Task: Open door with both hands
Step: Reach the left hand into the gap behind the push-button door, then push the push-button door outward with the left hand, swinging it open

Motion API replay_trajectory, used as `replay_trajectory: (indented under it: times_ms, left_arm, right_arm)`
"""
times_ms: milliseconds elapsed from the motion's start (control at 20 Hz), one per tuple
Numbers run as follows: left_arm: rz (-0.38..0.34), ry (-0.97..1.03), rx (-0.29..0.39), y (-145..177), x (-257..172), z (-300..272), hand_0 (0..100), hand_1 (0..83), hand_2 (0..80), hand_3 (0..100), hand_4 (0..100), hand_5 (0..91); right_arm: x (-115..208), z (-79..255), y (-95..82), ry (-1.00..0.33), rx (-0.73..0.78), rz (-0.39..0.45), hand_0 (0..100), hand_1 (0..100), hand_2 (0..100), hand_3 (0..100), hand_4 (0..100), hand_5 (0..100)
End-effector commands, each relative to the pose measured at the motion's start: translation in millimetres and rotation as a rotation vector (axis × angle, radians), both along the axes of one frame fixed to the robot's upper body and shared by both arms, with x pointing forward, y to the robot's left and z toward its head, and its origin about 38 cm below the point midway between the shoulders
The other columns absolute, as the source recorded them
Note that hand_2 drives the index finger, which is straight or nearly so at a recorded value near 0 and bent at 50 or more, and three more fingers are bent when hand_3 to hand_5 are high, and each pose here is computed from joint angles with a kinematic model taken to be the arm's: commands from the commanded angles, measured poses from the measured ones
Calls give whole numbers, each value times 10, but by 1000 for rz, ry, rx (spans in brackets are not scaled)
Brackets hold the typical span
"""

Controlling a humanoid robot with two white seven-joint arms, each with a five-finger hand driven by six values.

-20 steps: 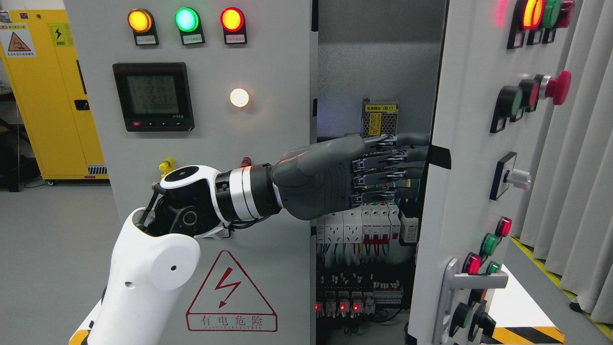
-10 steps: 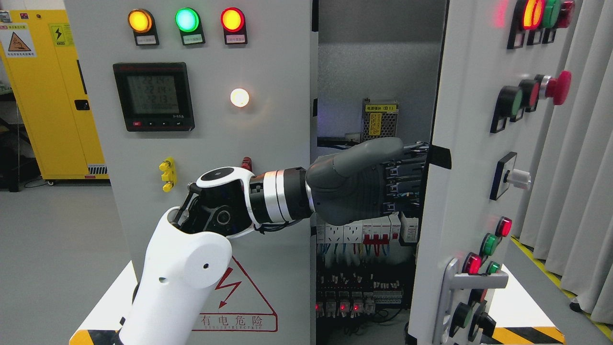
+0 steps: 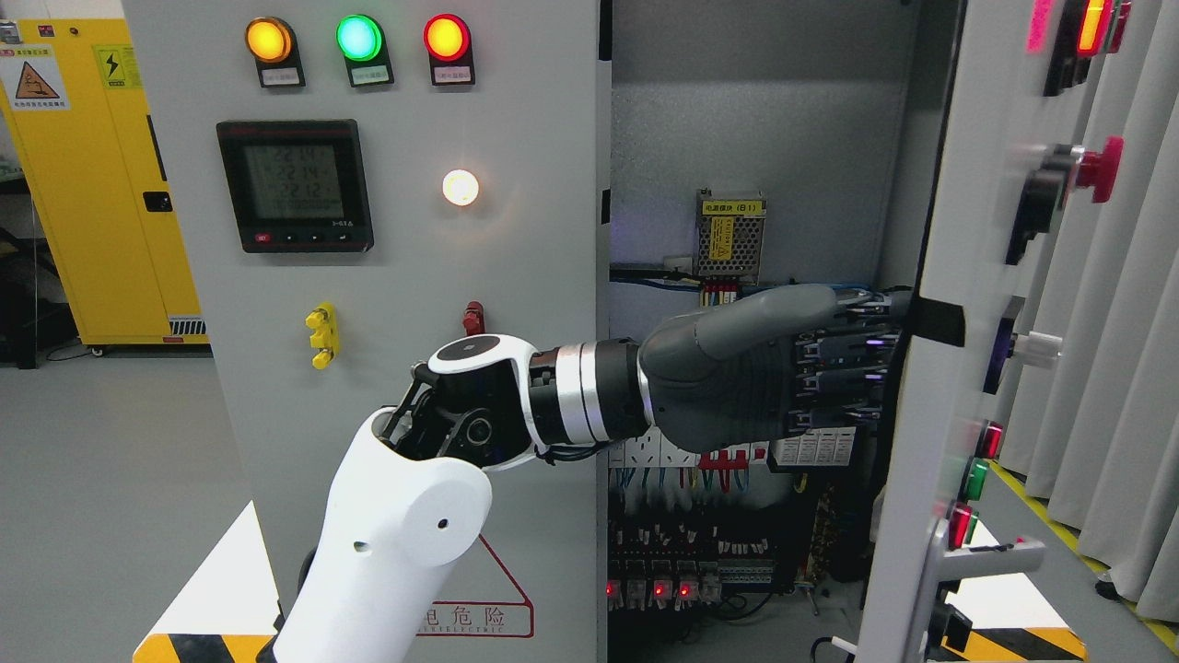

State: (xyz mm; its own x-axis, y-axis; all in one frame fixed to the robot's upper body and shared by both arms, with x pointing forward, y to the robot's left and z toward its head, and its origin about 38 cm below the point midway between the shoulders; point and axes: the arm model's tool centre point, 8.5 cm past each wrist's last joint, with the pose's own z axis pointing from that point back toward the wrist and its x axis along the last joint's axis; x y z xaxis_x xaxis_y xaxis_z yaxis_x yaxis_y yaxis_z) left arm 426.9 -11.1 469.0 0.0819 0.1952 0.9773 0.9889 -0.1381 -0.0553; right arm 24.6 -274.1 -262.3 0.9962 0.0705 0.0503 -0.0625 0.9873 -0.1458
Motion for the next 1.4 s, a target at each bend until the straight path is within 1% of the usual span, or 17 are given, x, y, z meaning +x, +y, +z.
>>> replay_trajectory:
  times_ms: [0,100,200,601,751,1202,1352]
  left_arm:
    - [-76,10,-6,-329,-168,-9,120,556,0,0,0,0]
    - [-77,9,-1,-349,-180,-16,120,556,0,0,0,0]
    - [-82,4,17,-395,-206,-51,120,556,0,0,0,0]
    - [-58,-33,53,-581,-290,-74,120,556,0,0,0,0]
    - [-85,-67,62,-646,-401,-48,120,556,0,0,0,0]
    - [-127,-102,64,-736,-567,-57,120,556,0,0,0,0]
    - [-87,-109,62,-795,-569,-80,120,556,0,0,0,0]
  right_arm:
    - [-189,-4,0,29,0,-3,0,500,40,0,0,0]
    - [-198,-4,0,30,0,-3,0,500,40,0,0,0]
    - [-198,-4,0,30,0,-3,0,500,40,0,0,0]
    - [-198,-4,-10,30,-1,-1,0,500,40,0,0,0]
    - [-198,-4,-10,30,-1,-3,0,500,40,0,0,0]
    - [-208,-4,-10,32,-1,-1,0,500,40,0,0,0]
    - [-208,-4,-10,32,-1,-3,0,500,40,0,0,0]
